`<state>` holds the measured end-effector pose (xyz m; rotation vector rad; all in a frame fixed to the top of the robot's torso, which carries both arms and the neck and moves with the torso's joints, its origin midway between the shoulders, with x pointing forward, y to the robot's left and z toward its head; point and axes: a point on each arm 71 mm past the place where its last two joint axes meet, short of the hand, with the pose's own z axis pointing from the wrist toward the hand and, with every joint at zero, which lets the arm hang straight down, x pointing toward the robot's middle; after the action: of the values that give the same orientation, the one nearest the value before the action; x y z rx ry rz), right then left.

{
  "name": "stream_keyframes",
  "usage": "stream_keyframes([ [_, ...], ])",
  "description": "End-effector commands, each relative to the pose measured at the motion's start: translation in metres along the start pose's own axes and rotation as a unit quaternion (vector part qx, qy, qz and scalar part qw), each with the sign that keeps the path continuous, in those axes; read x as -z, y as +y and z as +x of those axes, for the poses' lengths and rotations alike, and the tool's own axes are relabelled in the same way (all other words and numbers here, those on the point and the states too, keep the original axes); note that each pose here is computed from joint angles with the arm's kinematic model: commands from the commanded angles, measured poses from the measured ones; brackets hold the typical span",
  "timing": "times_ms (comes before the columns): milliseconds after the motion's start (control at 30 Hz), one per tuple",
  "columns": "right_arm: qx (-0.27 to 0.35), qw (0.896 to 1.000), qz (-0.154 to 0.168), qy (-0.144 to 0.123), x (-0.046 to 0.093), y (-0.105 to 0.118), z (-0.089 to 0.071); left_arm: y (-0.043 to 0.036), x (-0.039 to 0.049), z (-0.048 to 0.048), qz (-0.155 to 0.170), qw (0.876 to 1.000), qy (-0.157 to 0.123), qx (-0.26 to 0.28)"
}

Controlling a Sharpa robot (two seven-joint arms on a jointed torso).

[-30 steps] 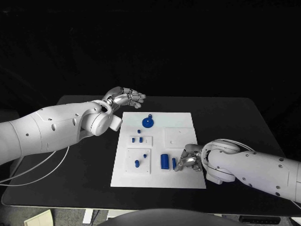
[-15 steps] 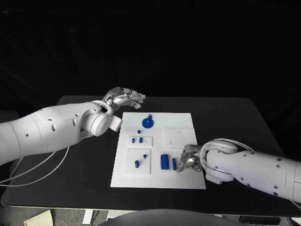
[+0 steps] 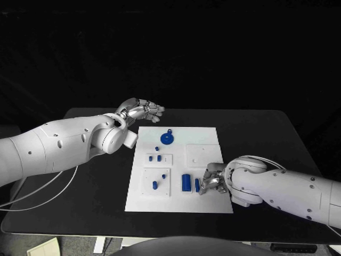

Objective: Assemble the parts on the task board

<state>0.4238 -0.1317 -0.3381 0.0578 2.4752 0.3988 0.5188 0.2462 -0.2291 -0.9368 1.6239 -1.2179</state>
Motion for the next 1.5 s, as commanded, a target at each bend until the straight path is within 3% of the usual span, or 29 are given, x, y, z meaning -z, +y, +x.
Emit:
stream_keyframes([
  [33, -0.002, 1.0, 0.009, 0.02, -0.0004, -0.007, 0.0047, -0.0018, -0.0005, 0.0018, 0.005, 1.0, 0.006, 0.002],
  [233, -0.034, 0.999, -0.002, 0.034, 0.0034, -0.0136, 0.0061, -0.0015, -0.0001, 0.0004, 0.004, 1.0, 0.005, 0.002],
  [600, -0.051, 0.998, -0.012, 0.02, 0.005, -0.0137, 0.0044, -0.0015, -0.0002, 0.0005, 0.004, 1.0, 0.005, 0.001],
  [867, -0.004, 1.0, -0.01, -0.01, 0.004, -0.012, 0.0003, -0.0016, -0.0001, 0.0009, 0.004, 1.0, 0.005, 0.002],
  [1500, 0.0, 1.0, -0.013, -0.005, 0.0018, -0.0074, 0.001, -0.0016, -0.0001, 0.0011, 0.004, 1.0, 0.006, 0.002],
])
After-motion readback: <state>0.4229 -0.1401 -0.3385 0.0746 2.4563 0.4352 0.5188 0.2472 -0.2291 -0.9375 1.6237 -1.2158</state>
